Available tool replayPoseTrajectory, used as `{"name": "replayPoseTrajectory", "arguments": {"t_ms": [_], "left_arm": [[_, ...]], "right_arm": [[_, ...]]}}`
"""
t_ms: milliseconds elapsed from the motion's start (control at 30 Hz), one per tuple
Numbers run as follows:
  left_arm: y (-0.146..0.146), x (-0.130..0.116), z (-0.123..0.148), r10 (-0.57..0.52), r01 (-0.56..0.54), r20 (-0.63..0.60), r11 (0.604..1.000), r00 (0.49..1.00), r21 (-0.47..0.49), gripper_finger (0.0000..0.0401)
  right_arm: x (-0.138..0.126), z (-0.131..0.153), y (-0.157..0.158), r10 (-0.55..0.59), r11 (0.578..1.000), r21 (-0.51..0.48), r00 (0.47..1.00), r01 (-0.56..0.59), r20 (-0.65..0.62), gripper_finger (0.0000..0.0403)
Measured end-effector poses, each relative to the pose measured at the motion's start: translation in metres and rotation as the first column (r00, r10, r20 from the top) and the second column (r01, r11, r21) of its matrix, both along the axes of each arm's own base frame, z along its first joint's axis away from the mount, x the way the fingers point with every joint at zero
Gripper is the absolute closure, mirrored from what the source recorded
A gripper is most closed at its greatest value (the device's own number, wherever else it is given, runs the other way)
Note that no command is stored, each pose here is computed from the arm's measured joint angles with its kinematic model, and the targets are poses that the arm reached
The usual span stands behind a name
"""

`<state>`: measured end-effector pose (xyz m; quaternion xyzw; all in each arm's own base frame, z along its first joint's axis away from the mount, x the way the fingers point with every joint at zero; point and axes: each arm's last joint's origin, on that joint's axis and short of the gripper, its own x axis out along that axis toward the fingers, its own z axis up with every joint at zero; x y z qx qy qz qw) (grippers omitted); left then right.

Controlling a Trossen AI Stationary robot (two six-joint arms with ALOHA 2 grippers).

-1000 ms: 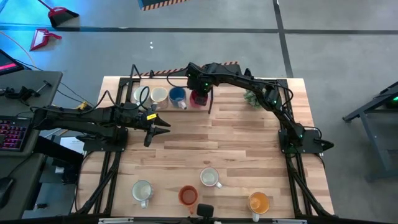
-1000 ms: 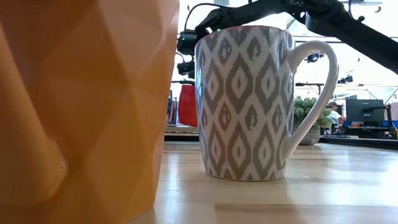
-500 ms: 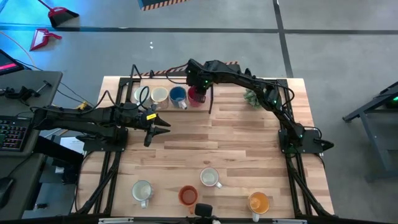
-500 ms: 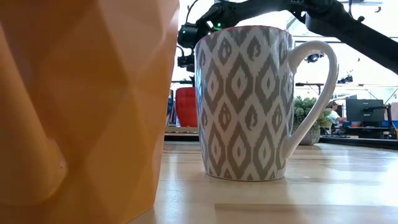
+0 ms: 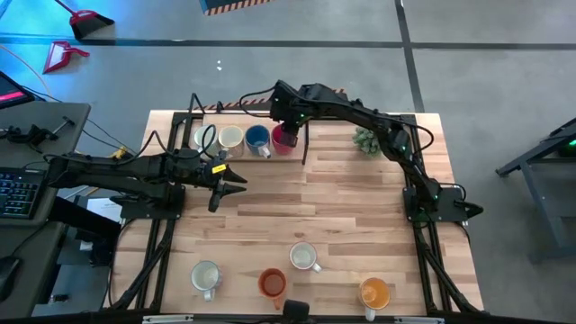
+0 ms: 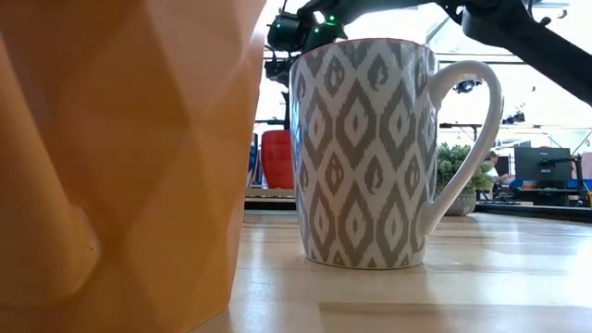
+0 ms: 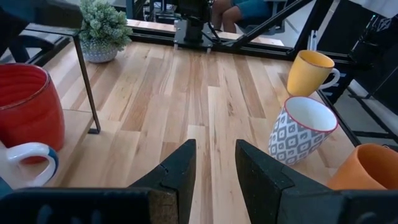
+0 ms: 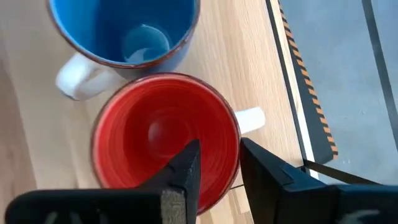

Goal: Place coffee mugs
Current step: Put the red mug on the shelf

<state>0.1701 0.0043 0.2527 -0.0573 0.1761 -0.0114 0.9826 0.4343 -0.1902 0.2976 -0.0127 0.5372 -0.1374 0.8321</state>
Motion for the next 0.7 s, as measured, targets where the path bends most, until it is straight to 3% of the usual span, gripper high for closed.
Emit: {"name": "replayPoseTrajectory", "arguments": {"t_ms": [400, 700], "left_arm": [[0.000, 0.000, 0.000, 0.002, -0.002, -0.002, 1.000, 1.000, 0.003, 0.0300], [0.000, 0.000, 0.000, 0.002, -0.002, -0.002, 1.000, 1.000, 0.003, 0.0300]], "right_arm": [[0.007, 0.005, 0.029, 0.076, 0.995, 0.057, 0.997, -0.077, 0.021, 0.0316], [0.012, 0.004, 0.047, 0.070, 0.994, 0.083, 0.997, -0.071, 0.017, 0.0316]]}}
